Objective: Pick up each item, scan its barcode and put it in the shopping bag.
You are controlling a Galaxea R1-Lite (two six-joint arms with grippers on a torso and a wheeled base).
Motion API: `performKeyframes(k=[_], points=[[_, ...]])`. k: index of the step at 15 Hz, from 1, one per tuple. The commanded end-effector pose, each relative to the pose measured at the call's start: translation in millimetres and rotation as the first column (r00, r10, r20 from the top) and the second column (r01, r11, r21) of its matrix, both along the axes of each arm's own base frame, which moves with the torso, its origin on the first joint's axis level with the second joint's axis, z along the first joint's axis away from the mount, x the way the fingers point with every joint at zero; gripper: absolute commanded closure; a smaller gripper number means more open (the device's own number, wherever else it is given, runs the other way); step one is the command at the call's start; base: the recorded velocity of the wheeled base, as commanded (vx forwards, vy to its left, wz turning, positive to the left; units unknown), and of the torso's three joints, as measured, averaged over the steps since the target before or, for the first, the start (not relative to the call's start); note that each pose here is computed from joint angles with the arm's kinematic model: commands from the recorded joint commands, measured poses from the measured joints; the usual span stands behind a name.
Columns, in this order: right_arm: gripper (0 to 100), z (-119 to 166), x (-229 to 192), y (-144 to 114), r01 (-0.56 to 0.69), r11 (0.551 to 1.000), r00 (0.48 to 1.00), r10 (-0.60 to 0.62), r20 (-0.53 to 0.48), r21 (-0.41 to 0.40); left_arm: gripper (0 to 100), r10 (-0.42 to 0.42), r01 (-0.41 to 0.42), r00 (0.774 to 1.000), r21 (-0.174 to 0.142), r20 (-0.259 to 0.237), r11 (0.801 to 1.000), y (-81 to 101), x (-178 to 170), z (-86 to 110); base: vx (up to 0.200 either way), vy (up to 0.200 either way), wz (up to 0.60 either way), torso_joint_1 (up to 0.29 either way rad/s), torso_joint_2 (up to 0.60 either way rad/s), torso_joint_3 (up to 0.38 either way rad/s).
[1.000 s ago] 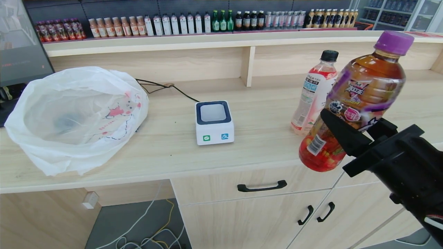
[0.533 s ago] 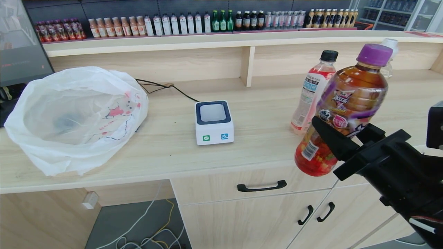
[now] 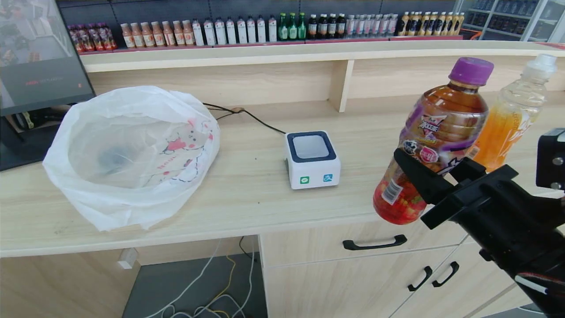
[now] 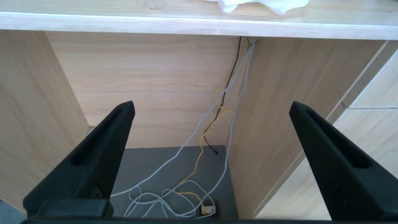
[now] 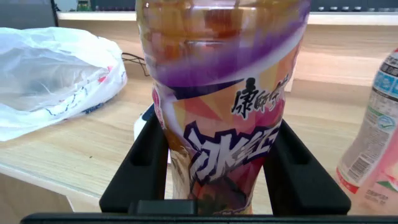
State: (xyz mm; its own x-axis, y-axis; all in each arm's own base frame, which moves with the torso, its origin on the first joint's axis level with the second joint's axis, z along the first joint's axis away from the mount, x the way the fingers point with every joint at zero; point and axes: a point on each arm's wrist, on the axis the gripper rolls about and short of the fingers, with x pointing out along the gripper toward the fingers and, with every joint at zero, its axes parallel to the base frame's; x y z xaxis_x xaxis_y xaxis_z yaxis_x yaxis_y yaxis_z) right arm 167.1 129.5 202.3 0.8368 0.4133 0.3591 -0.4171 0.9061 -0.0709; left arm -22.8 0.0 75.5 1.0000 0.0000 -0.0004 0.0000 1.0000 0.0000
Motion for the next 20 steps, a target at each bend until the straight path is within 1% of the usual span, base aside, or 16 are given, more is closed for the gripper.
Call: performKeyframes(k=[1, 3, 13, 16, 19, 20], points=[[100, -2.3, -0.4, -0.3, 0.000, 1.000, 1.000, 0.000, -0.007, -0.007, 0, -0.002, 0.002, 1.000, 0.000, 0.000, 1.000, 0.0, 0.0, 0.0, 0.000, 0.200, 0.00, 0.007, 0.00, 0.002], [100, -4.0, -1.2, -0.5, -0.001, 1.000, 1.000, 0.001, -0.013, -0.011, 0, -0.002, 0.002, 1.000, -0.002, 0.002, 1.000, 0.0, 0.0, 0.1, 0.000, 0.200, 0.00, -0.005, 0.00, -0.002], [100, 0.5, -0.3, -0.7, 0.002, 1.000, 1.000, -0.002, 0.003, 0.001, 0, 0.000, 0.000, 1.000, 0.000, 0.002, 1.000, 0.0, 0.0, 0.1, 0.000, 0.000, 0.00, 0.000, 0.00, 0.000], [100, 8.7, 3.5, 2.0, 0.007, 1.000, 0.999, -0.008, 0.037, 0.010, 0, 0.000, 0.000, 1.000, 0.000, 0.002, 1.000, 0.0, 0.0, 0.1, 0.000, 0.000, 0.00, 0.000, 0.00, 0.000], [100, 13.3, 9.2, 7.0, 0.030, 0.999, 0.997, -0.028, 0.076, -0.027, 0, 0.000, 0.000, 1.000, 0.000, 0.002, 1.000, 0.0, 0.0, 0.1, 0.000, 0.000, 0.00, 0.000, 0.00, 0.000], [100, 14.1, 10.0, 7.9, 0.044, 0.997, 0.994, -0.038, 0.099, -0.062, 0, 0.000, 0.000, 1.000, 0.000, 0.002, 1.000, 0.0, 0.0, 0.1, 0.000, 0.000, 0.00, 0.000, 0.00, 0.000]])
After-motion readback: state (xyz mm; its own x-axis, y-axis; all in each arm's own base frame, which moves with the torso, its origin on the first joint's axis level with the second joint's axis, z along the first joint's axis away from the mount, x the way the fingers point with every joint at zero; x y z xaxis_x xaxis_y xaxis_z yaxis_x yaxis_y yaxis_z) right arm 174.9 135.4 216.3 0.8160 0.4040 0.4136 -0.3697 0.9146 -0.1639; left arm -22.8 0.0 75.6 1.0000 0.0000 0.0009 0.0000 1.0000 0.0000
